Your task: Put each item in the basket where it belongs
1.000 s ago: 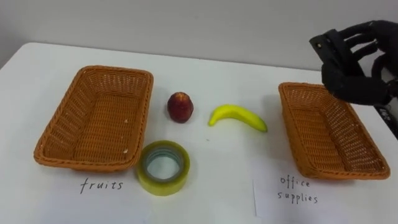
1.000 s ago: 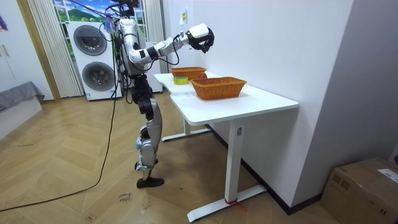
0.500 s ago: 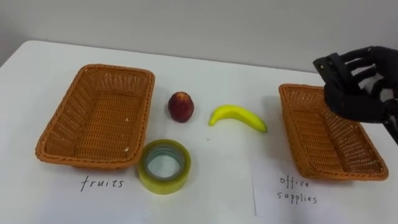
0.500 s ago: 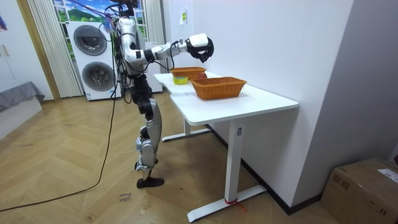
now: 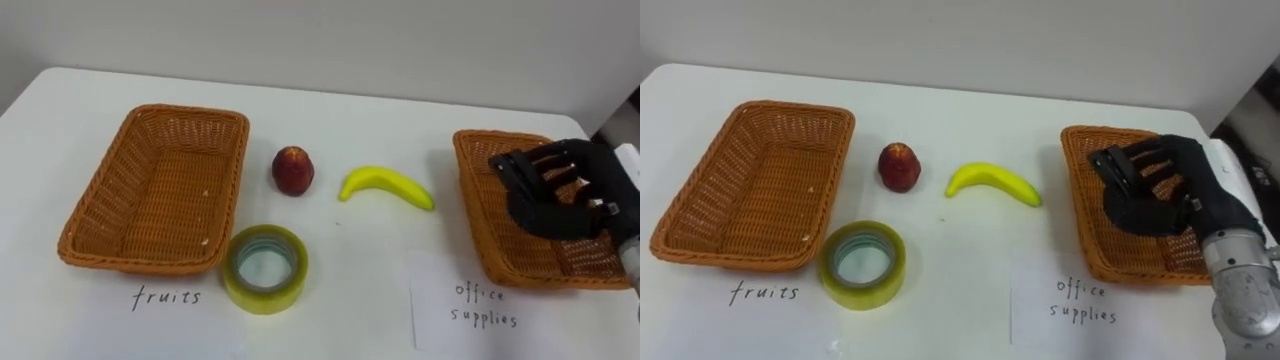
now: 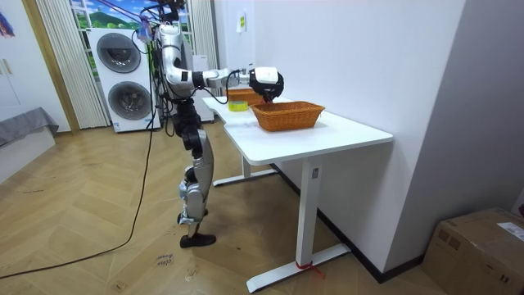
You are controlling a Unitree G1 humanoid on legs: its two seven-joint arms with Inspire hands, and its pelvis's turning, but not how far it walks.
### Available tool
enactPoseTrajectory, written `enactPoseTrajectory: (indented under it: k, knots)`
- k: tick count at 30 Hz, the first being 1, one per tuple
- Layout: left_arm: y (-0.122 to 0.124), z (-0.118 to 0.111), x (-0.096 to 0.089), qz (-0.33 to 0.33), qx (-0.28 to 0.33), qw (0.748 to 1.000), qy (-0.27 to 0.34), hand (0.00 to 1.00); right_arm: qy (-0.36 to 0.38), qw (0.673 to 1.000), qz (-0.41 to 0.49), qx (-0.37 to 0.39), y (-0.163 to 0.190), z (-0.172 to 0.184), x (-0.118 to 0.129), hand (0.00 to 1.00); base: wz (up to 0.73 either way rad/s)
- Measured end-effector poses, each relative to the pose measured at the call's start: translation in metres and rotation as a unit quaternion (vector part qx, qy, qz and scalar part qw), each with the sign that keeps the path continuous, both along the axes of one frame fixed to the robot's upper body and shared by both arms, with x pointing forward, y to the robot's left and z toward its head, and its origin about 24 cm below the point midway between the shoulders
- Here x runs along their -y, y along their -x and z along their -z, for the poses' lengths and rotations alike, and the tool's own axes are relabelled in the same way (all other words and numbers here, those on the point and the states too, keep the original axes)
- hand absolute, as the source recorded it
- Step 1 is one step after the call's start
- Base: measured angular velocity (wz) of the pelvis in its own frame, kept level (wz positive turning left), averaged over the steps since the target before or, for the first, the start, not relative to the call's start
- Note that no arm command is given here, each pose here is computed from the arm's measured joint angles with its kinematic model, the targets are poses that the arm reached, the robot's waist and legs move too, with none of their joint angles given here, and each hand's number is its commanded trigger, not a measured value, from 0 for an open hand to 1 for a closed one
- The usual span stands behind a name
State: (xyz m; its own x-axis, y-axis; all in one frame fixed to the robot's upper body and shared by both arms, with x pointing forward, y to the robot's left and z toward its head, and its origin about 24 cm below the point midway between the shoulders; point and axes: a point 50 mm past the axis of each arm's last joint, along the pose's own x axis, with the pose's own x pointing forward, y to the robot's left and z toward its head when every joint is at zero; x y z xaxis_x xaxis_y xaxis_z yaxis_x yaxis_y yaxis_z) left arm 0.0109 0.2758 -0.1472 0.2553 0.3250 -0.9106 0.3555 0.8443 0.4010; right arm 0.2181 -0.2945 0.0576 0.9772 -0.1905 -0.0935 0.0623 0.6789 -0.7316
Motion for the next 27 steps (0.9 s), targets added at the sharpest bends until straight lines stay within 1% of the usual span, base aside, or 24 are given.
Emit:
enactPoseTrajectory:
  k: [11, 13, 14, 15, 16, 27]
  knots:
    - [-0.002, -0.001, -0.003, -0.001, 0.007, 1.000, -0.013, 0.00, -0.004, 1.000, -0.013, -0.016, -0.001, 0.007, -0.006, 1.00, 0.00]
    - [-0.002, -0.001, -0.004, -0.001, 0.007, 1.000, -0.013, 0.00, -0.005, 1.000, -0.013, -0.016, -0.001, 0.007, -0.006, 0.82, 0.00]
    - [-0.002, -0.002, -0.004, 0.000, 0.007, 1.000, -0.014, 0.00, -0.011, 1.000, -0.013, -0.015, -0.001, 0.008, -0.006, 0.54, 0.00]
    - [-0.002, -0.002, -0.004, 0.000, 0.007, 1.000, -0.014, 0.00, -0.019, 1.000, -0.013, -0.016, 0.000, 0.009, -0.006, 0.29, 0.00]
    - [-0.002, -0.002, -0.004, 0.000, 0.007, 1.000, -0.015, 0.00, -0.020, 1.000, -0.014, -0.017, 0.000, 0.009, -0.007, 0.00, 0.00]
    - [-0.005, -0.003, -0.006, 0.001, 0.015, 1.000, -0.027, 0.00, -0.023, 0.999, -0.025, -0.023, -0.001, 0.011, -0.011, 0.00, 0.00]
